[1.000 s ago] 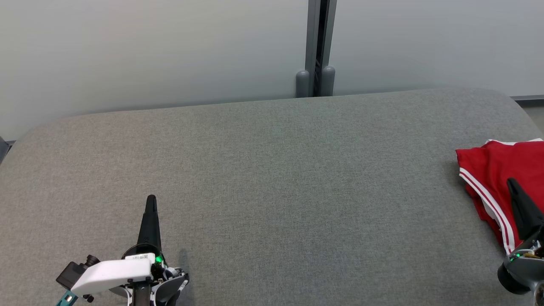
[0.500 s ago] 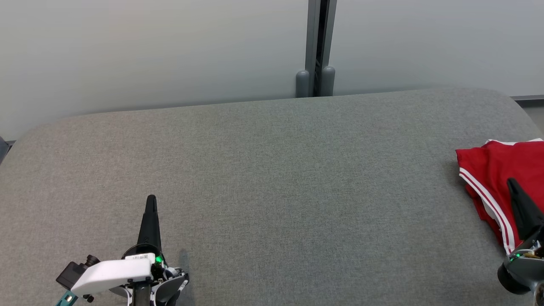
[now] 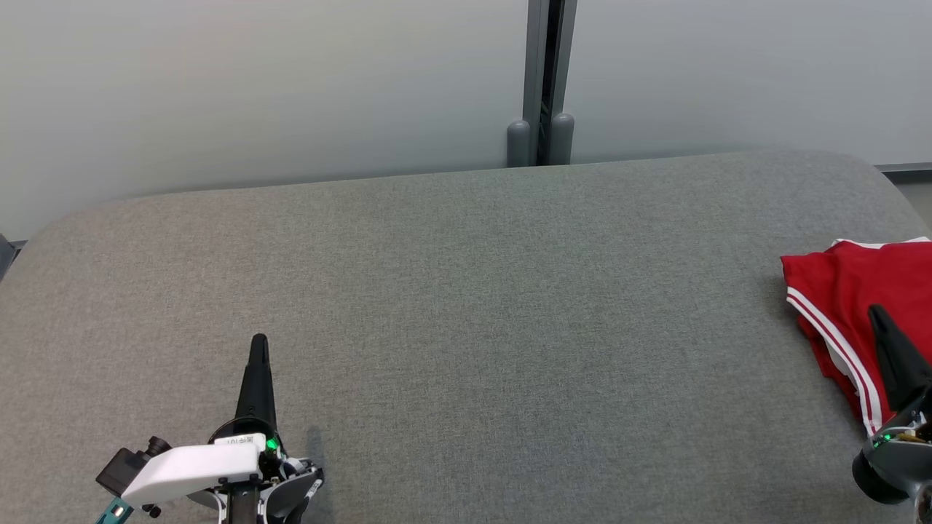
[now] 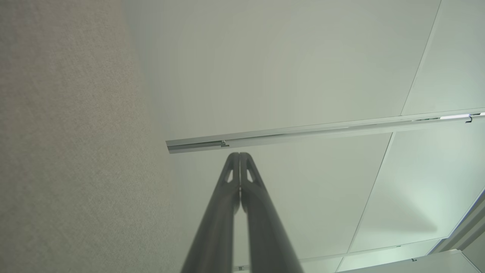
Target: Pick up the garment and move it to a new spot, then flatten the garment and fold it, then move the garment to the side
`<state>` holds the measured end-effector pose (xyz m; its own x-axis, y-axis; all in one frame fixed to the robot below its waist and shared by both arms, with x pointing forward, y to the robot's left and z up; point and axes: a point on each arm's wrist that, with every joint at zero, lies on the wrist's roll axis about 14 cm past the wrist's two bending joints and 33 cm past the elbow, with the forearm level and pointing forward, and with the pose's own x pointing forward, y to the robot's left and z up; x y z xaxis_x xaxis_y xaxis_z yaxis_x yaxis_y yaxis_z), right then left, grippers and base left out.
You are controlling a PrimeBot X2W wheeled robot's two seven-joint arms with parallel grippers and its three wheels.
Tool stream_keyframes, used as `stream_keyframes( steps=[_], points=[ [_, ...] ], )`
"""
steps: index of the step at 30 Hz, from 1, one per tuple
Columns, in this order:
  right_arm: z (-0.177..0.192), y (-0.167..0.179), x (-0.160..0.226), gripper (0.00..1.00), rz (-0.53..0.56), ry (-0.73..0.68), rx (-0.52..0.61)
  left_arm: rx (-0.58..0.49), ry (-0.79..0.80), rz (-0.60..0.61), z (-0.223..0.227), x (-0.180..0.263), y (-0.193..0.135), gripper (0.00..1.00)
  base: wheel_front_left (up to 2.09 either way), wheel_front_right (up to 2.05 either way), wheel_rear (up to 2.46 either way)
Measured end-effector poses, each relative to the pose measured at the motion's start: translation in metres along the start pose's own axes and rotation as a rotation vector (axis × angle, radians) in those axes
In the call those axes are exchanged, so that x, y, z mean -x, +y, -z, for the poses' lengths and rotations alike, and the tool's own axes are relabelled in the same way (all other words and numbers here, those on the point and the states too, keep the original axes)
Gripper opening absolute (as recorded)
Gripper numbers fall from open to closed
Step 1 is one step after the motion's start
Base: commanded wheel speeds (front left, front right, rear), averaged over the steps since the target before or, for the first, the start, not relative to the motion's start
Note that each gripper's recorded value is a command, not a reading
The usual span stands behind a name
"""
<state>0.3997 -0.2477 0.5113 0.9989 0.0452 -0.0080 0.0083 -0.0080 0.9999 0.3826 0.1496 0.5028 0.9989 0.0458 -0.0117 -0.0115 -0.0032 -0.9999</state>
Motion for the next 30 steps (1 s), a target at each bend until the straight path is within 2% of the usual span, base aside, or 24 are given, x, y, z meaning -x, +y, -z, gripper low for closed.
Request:
stream_keyframes(
  steps=[30],
  points=[
    [0.0001,0.0001,0.0,0.0,0.0,0.0,0.0,0.0,0.0,0.0,0.0,0.0,0.0,0.0,0.0,0.0,0.0]
  ],
)
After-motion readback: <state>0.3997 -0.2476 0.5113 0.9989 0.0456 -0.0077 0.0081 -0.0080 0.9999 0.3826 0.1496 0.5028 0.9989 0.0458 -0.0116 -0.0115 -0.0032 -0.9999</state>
